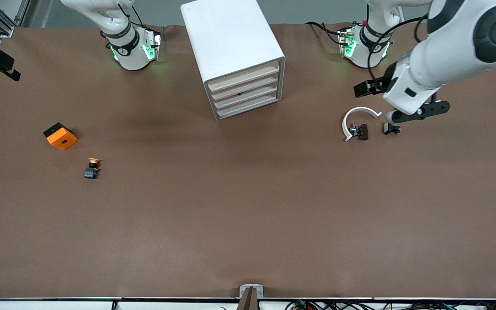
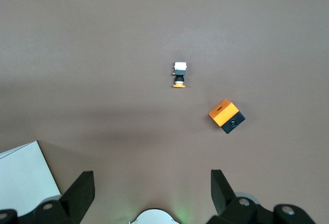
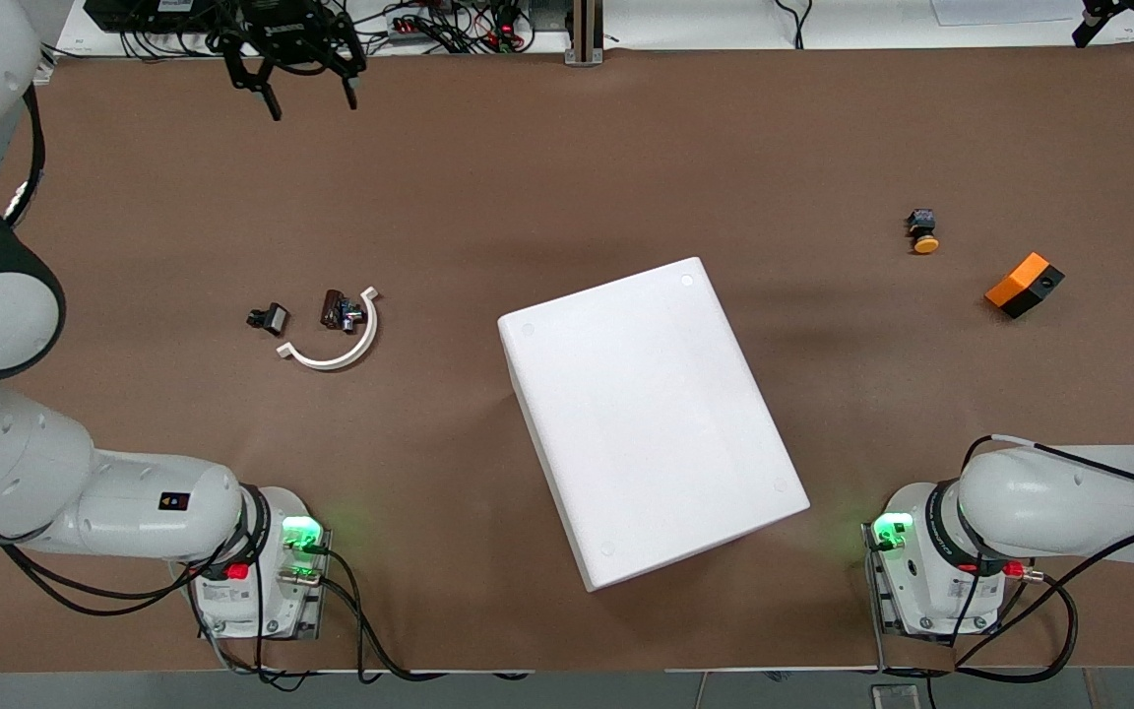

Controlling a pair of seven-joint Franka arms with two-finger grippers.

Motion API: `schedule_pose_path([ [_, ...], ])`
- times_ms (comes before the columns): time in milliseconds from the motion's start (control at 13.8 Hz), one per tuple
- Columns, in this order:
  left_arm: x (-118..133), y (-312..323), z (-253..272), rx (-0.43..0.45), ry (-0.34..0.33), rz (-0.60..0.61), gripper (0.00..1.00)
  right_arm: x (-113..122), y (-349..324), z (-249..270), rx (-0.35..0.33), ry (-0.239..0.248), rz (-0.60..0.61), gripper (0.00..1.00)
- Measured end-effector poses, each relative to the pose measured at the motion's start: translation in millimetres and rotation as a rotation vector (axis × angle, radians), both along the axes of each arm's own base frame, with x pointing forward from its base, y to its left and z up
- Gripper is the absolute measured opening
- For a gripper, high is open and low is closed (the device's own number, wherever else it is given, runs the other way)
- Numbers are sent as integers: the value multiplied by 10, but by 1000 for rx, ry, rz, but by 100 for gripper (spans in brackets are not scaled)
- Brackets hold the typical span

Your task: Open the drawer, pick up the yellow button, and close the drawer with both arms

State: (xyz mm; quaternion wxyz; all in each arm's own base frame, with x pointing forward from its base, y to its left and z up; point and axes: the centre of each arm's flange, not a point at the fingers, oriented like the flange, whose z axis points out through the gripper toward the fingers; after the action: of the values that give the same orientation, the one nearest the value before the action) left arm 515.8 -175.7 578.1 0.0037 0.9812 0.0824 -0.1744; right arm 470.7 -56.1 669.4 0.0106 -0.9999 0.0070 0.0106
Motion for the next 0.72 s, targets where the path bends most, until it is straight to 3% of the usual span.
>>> schedule_pose_path([
  [723, 283, 1160, -60, -42, -87, -170, 100, 19, 11, 19, -2, -19, 2, 100],
])
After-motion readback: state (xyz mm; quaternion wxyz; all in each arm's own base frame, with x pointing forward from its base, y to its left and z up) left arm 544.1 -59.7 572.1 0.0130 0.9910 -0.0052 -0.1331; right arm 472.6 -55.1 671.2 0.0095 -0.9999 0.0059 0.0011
